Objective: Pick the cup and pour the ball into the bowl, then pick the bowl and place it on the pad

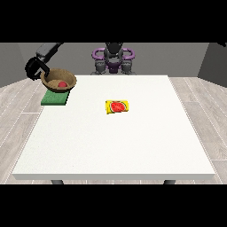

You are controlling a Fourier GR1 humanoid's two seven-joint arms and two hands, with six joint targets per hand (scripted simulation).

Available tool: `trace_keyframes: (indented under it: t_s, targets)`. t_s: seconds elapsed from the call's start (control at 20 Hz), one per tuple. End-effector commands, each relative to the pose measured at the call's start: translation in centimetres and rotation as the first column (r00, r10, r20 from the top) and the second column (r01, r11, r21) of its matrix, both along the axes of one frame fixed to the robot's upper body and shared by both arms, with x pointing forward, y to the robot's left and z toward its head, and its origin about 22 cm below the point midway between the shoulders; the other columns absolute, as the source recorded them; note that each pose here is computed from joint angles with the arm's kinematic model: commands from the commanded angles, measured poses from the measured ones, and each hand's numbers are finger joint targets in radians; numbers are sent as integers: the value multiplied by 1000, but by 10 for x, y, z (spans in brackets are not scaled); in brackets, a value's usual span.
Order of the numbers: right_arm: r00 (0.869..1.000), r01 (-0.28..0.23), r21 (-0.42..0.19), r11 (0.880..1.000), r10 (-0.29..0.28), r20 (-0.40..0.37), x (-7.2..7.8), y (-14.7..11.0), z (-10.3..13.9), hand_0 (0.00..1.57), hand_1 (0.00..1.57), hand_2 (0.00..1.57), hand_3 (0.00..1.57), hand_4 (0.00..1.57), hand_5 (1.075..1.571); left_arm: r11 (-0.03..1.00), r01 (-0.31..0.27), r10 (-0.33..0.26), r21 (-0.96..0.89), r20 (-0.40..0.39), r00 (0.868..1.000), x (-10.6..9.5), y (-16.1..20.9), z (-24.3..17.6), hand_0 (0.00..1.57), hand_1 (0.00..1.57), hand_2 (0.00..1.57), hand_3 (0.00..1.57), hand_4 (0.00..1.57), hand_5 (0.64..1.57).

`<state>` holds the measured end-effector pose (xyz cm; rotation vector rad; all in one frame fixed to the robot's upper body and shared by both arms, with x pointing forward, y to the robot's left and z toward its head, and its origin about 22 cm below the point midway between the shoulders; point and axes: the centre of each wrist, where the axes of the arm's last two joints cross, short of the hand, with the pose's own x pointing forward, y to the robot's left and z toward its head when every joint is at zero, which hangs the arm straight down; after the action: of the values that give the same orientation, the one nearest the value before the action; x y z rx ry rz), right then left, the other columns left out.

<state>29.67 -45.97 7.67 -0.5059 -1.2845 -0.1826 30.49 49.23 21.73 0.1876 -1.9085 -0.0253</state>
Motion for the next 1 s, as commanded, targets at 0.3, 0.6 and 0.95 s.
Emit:
trace_keyframes:
  t_s: [0.3, 0.6, 0.95]
  targets:
    - [997, 29, 72, 997, -34, 68, 32, 16, -14, 1571, 1571, 1571, 532, 1032, 1571, 1000, 11, -13, 17, 83, 996, -2, 5, 7, 0, 0, 0, 0, 1207, 1555]
    - [995, 50, 187, 981, -66, 81, 22, -2, -19, 1571, 1571, 1571, 738, 905, 1569, 999, -42, 42, 12, 44, 998, -10, 18, -1, 0, 0, 0, 0, 1199, 1559]
    - [975, 216, 86, 973, -220, 37, 11, -40, -3, 1555, 1555, 1512, 932, 0, 1554, 1000, 5, -5, 15, 48, 999, -14, 17, 5, 0, 0, 0, 0, 1195, 1560]
